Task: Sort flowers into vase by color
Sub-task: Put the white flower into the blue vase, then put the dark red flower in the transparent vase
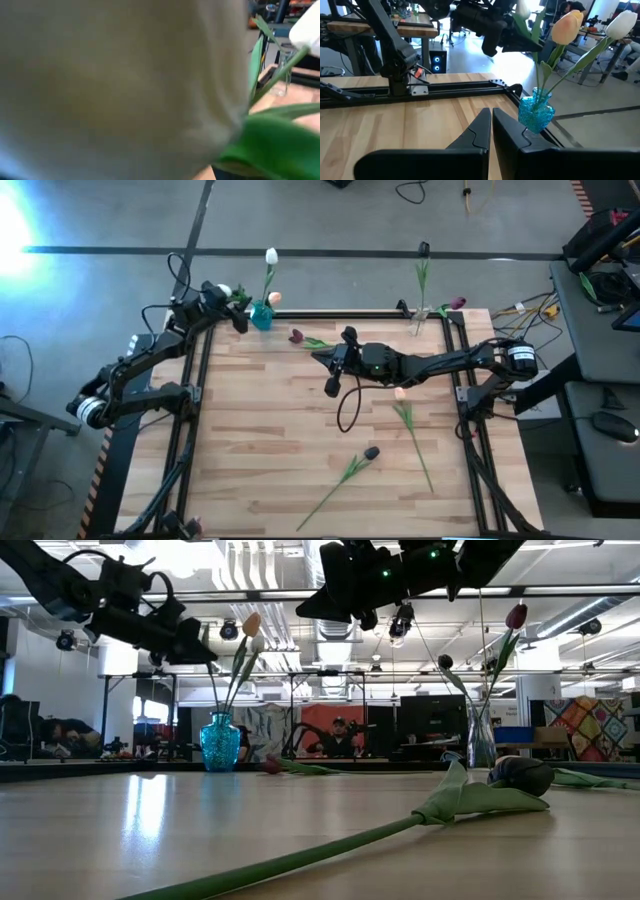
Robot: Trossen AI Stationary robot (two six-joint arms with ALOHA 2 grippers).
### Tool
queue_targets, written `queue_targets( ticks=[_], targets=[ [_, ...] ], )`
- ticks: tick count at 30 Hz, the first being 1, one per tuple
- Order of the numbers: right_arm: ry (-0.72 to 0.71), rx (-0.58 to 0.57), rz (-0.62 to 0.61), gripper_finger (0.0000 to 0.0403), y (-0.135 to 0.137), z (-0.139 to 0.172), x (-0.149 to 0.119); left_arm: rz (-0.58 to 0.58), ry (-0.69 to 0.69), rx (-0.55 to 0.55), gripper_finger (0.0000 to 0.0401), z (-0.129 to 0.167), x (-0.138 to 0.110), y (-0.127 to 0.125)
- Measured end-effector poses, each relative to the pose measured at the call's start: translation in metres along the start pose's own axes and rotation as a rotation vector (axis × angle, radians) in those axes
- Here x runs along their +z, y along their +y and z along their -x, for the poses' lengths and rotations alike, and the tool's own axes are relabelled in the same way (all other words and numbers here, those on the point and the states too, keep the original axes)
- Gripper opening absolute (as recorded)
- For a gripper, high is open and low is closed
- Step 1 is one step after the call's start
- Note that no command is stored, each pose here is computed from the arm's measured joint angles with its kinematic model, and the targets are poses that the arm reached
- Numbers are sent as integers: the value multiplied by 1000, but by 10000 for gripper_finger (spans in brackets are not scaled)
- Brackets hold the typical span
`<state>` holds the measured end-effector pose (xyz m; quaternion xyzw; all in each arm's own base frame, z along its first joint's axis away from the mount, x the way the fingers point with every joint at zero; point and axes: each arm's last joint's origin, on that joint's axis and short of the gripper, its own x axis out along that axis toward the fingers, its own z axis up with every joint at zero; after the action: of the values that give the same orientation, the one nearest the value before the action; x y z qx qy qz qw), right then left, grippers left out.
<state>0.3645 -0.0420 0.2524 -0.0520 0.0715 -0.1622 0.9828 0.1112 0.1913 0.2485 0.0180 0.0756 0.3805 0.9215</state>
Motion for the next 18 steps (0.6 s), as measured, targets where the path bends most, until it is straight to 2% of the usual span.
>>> queue_targets(
  ticks=[18],
  targets=[
    [-7,-3,33,11,-1,1,2,-12,-28,7,167,33,-21,-13]
  ],
)
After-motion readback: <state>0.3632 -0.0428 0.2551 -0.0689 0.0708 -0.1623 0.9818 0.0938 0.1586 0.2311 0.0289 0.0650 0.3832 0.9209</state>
